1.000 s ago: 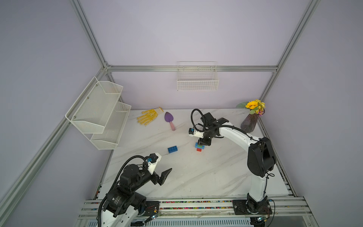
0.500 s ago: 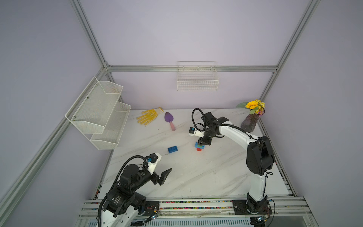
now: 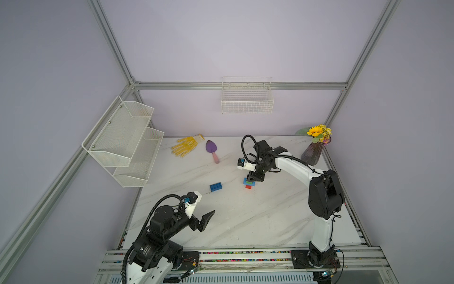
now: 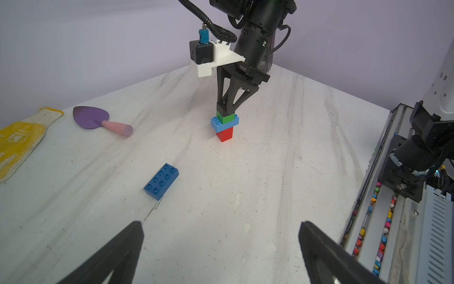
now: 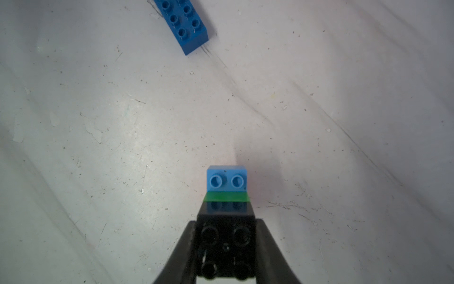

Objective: Assemble the letter f with lego
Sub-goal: Assemble the lego brick with the lego brick.

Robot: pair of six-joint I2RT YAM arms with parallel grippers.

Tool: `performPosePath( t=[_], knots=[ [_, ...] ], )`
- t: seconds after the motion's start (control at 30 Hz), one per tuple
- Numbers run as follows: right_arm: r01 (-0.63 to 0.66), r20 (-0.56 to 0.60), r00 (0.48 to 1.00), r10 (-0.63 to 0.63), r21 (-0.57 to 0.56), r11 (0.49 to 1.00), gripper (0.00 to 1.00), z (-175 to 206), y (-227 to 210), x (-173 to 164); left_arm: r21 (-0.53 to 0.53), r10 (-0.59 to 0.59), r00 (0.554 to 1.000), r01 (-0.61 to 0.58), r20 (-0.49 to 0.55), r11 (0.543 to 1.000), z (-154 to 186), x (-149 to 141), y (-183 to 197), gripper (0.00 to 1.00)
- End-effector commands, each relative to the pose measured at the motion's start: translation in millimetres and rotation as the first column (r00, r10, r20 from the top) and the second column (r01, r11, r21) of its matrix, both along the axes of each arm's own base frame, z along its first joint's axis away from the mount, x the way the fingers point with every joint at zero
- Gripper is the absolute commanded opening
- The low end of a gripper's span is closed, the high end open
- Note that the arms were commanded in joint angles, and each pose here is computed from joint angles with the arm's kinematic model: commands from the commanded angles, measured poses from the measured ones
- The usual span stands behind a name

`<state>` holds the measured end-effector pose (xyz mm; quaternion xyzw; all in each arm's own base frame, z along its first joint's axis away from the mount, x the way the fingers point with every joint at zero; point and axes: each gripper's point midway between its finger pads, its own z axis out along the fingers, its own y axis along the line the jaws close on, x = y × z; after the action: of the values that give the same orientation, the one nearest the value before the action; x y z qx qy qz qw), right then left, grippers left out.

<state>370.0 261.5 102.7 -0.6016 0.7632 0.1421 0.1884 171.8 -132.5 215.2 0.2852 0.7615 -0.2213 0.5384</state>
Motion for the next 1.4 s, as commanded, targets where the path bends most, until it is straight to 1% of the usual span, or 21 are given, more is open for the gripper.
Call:
performPosePath(
  t=[0.0, 0.13, 0.27, 0.37, 0.57, 0.63, 0.93, 1.0, 1.2, 1.27, 1.37],
  knots=[
    [-0.016, -0.195, 0.981, -0.015, -0.157, 0.987, 0.03, -78.5, -23.1, -33.3, -0.008, 0.0, 0.999, 0.0, 0.04, 1.0, 9.1, 2.8, -0.3, 1.0],
    [0.001, -0.18, 0.983, -0.033, -0.173, 0.985, 0.04, -72.3, -25.9, -30.6, -0.008, 0.0, 0.999, 0.0, 0.041, 1.0, 9.6, 2.8, -0.3, 1.0],
    [0.007, -0.153, 0.988, -0.031, -0.158, 0.987, 0.06, -55.5, -23.6, -26.6, -0.008, -0.001, 0.999, 0.001, 0.039, 1.0, 9.2, 2.9, -0.6, 1.0],
    [0.008, -0.127, 0.992, -0.026, -0.14, 0.99, 0.11, -39.9, -20.7, -22.0, -0.008, -0.004, 0.999, 0.004, 0.036, 1.0, 8.5, 2.7, -1.0, 1.0],
    [0.009, -0.056, 0.998, -0.014, -0.09, 0.996, 0.28, -10.1, -12.1, -10.3, -0.008, -0.004, 0.999, 0.004, 0.038, 1.0, 8.8, 2.6, -0.9, 1.0],
    [0.01, -0.04, 0.999, -0.013, -0.082, 0.997, 0.32, -3.3, -10.0, -7.0, -0.009, -0.004, 0.999, 0.004, 0.04, 1.0, 9.3, 2.4, -0.9, 1.0],
    [0.017, -0.008, 1.0, -0.017, -0.058, 0.998, 0.47, 11.0, -7.3, -1.0, -0.008, 0.005, 0.999, -0.005, 0.039, 1.0, 9.1, 3.4, 0.3, 1.0],
    [0.013, -0.007, 1.0, -0.014, -0.054, 0.998, 0.52, 11.2, -6.4, -0.4, -0.008, 0.009, 0.999, -0.008, 0.039, 1.0, 9.1, 3.7, 0.7, 1.0],
    [0.014, -0.006, 1.0, -0.014, -0.035, 0.999, 0.58, 15.4, -4.3, 1.6, -0.008, 0.011, 0.999, -0.011, 0.04, 1.0, 9.1, 3.9, 1.1, 1.0],
    [0.006, 0.001, 1.0, -0.006, -0.012, 1.0, 0.6, 22.5, -0.9, 2.1, -0.008, 0.012, 0.999, -0.012, 0.041, 1.0, 9.4, 3.9, 1.2, 1.0],
    [-0.016, 0.018, 1.0, 0.015, 0.047, 0.999, 0.61, 41.2, 8.2, 2.3, -0.007, 0.014, 0.999, -0.014, 0.039, 1.0, 8.7, 4.4, 1.4, 1.0]
  ],
)
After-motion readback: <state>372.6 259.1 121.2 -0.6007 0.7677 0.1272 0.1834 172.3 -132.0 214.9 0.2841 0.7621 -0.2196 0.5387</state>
